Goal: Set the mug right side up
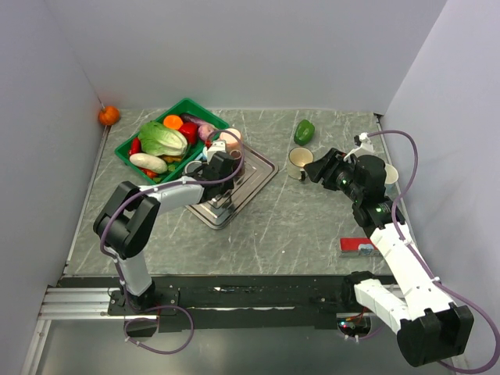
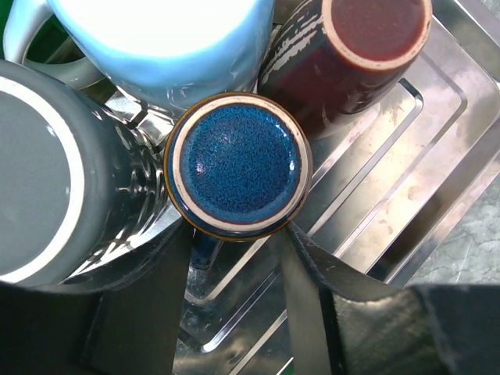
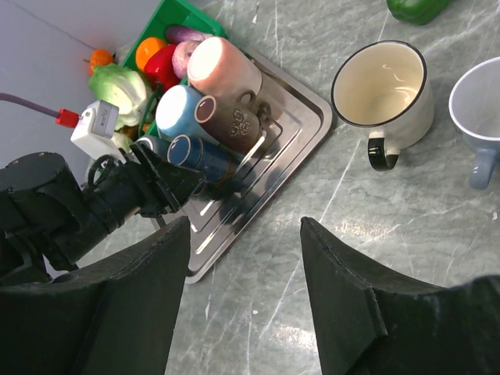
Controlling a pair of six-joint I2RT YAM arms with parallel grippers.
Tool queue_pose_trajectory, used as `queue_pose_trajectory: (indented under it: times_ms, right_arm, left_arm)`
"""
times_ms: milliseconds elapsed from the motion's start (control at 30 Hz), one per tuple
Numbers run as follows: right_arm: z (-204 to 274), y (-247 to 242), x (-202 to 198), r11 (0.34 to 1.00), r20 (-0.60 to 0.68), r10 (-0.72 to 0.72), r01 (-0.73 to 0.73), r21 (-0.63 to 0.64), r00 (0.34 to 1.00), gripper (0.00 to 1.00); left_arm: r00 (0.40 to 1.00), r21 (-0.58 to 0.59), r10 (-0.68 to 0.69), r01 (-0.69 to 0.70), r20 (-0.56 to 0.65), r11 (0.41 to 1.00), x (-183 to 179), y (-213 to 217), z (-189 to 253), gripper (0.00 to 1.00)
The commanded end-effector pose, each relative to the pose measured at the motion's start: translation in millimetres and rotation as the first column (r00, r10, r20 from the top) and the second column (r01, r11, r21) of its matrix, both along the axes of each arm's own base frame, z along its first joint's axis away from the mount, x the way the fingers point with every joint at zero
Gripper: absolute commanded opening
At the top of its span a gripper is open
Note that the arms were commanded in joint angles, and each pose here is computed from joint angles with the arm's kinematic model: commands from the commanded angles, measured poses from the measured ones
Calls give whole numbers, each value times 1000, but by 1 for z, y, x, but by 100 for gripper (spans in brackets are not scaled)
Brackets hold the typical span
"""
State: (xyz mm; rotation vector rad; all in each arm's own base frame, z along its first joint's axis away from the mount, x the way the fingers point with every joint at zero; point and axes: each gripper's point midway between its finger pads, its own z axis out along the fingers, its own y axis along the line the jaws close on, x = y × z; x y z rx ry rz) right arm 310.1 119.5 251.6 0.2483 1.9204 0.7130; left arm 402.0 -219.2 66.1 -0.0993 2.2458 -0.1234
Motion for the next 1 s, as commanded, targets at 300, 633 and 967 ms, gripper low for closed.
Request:
queue_pose_trajectory:
  times_ms: [300,633,967]
  right_arm:
    - [8,1,-3,1000,30,5,-5,10,1000,61]
    - [8,0,-4,1000,31,0,0,7,1000,59]
    - [11,0,-5,1000,37,0,-1,12,999,59]
  left_arm:
    - [999,-13,32,-31,38,999,16,-1,9,20]
    - [999,-18,25,-24,36,1000,15,-3,6,1]
    - [999,-24,20,-18,50,1000,12,-3,12,1]
